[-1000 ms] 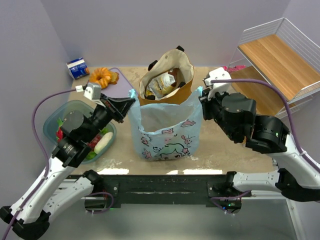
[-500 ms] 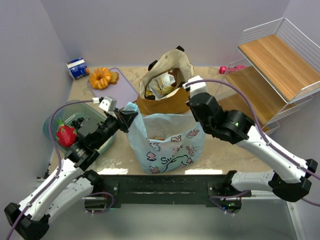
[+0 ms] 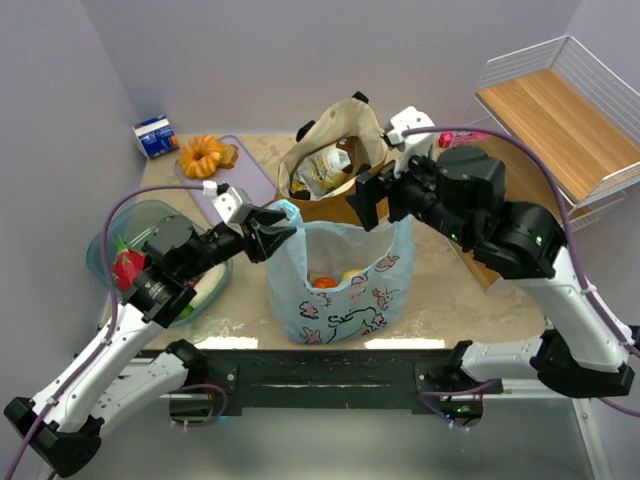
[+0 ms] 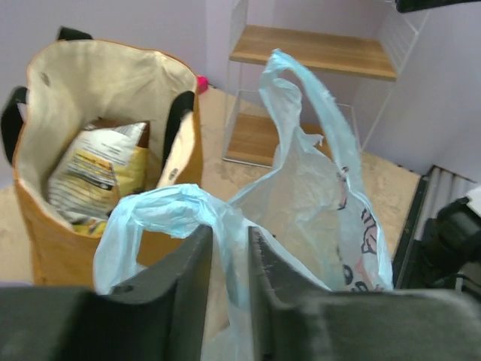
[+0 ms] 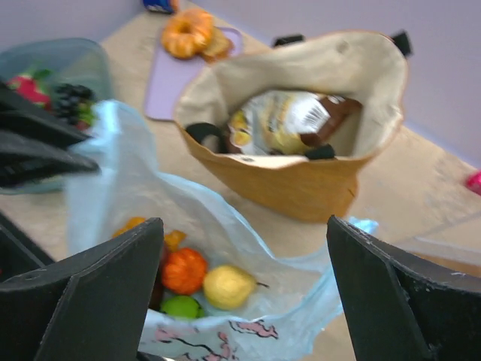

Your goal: Place the mixed food into the grocery bags and tie them

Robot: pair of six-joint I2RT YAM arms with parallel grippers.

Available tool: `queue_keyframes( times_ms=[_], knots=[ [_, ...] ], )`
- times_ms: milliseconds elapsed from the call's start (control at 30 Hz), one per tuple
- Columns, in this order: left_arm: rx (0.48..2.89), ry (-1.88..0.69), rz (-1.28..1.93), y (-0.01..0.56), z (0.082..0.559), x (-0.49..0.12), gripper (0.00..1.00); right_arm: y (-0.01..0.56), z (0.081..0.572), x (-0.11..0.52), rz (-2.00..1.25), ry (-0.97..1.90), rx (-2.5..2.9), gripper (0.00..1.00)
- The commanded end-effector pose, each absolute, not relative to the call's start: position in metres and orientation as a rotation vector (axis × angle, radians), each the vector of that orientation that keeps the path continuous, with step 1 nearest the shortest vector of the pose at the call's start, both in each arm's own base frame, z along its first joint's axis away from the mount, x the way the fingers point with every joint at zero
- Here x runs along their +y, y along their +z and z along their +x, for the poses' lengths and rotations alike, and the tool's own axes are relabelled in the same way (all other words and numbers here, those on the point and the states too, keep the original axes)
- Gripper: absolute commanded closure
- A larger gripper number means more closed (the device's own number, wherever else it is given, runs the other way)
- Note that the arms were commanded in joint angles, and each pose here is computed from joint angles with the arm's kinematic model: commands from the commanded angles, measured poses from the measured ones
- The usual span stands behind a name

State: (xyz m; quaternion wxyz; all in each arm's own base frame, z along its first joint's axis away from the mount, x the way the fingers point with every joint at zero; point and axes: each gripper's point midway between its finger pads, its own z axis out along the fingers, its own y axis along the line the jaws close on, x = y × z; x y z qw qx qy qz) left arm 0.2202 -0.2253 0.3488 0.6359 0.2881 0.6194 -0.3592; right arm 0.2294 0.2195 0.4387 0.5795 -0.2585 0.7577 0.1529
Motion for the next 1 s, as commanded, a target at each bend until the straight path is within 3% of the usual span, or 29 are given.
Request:
queue_keyframes(
  times_ms=[0, 100, 300, 567, 800, 967],
  knots=[
    [1.399, -0.786, 0.789, 0.358, 0.204, -0.222, 0.28, 0.444, 0.229, 0.290, -0.701, 0.619, 1.760, 0.09],
    [1.359, -0.739, 0.758, 0.374, 0.195, -0.207, 0.09, 0.444, 0.229, 0.325, -0.756, 0.738, 1.747, 0.10],
    [1.413, -0.563, 0.686, 0.376, 0.196, -0.172, 0.02, 0.427, 0.234, 0.368, -0.861, 0.831, 1.784, 0.14],
    [1.495, -0.530, 0.702, 0.346, 0.207, -0.173, 0.01, 0.396, 0.234, 0.372, -0.867, 0.823, 1.897, 0.19],
    [1.455, -0.647, 0.786, 0.335, 0.196, -0.193, 0.02, 0.405, 0.202, 0.335, -0.766, 0.889, 1.943, 0.19],
    [1.521, -0.509, 0.647, 0.331, 0.216, -0.170, 0.02, 0.415, 0.171, 0.318, -0.741, 1.010, 1.958, 0.18]
  ],
)
